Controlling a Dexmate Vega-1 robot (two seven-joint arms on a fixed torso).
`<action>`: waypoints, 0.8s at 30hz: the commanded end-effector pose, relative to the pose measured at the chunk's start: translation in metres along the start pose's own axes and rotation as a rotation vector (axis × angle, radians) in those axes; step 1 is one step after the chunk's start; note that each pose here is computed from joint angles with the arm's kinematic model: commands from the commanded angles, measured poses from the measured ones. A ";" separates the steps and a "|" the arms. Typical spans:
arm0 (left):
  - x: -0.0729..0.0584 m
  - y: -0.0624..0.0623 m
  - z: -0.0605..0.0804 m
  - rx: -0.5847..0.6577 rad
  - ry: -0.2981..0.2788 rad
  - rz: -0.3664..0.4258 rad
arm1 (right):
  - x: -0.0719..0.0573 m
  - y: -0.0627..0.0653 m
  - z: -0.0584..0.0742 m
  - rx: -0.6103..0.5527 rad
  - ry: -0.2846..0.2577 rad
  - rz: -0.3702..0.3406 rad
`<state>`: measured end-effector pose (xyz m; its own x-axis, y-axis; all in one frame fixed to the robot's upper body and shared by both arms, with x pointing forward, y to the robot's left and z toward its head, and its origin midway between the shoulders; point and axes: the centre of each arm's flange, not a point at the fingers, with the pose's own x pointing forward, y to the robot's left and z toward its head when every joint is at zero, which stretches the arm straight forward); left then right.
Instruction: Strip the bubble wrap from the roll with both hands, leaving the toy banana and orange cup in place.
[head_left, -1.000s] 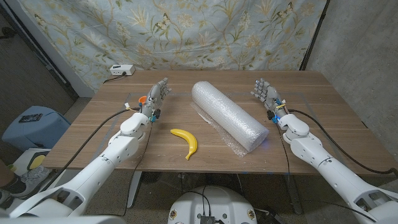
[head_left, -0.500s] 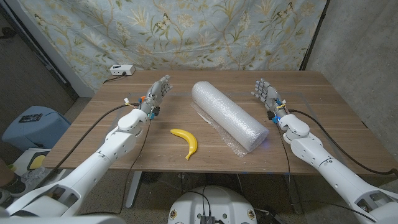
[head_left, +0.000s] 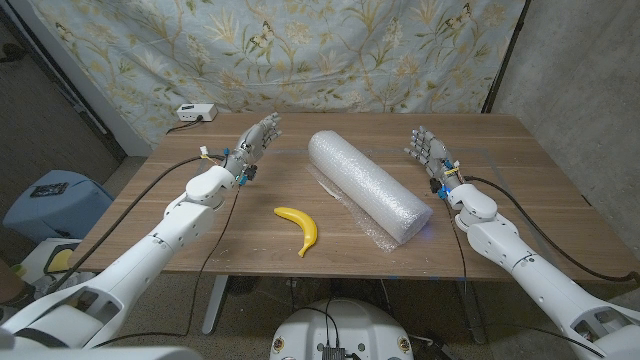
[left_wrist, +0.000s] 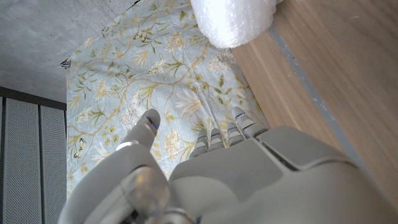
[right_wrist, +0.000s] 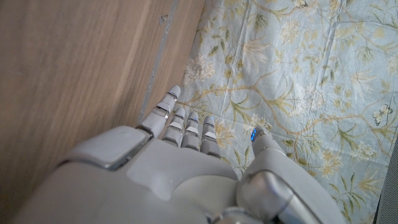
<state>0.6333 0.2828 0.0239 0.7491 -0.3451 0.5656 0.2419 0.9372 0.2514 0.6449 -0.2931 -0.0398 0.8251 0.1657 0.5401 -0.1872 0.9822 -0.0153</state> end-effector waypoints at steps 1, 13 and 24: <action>0.007 0.001 0.015 0.065 -0.007 -0.061 | 0.005 0.000 0.001 -0.004 -0.004 -0.004; 0.023 0.003 0.034 0.169 -0.014 -0.151 | 0.009 0.000 0.001 -0.004 -0.007 -0.012; 0.039 -0.011 0.053 0.246 -0.033 -0.269 | 0.007 -0.005 0.002 -0.002 -0.014 -0.019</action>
<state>0.6313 0.2714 0.0664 0.6989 -0.4878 0.5230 0.2505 0.8520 0.4598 0.6505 -0.2928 -0.0350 0.8229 0.1544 0.5469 -0.1762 0.9843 -0.0128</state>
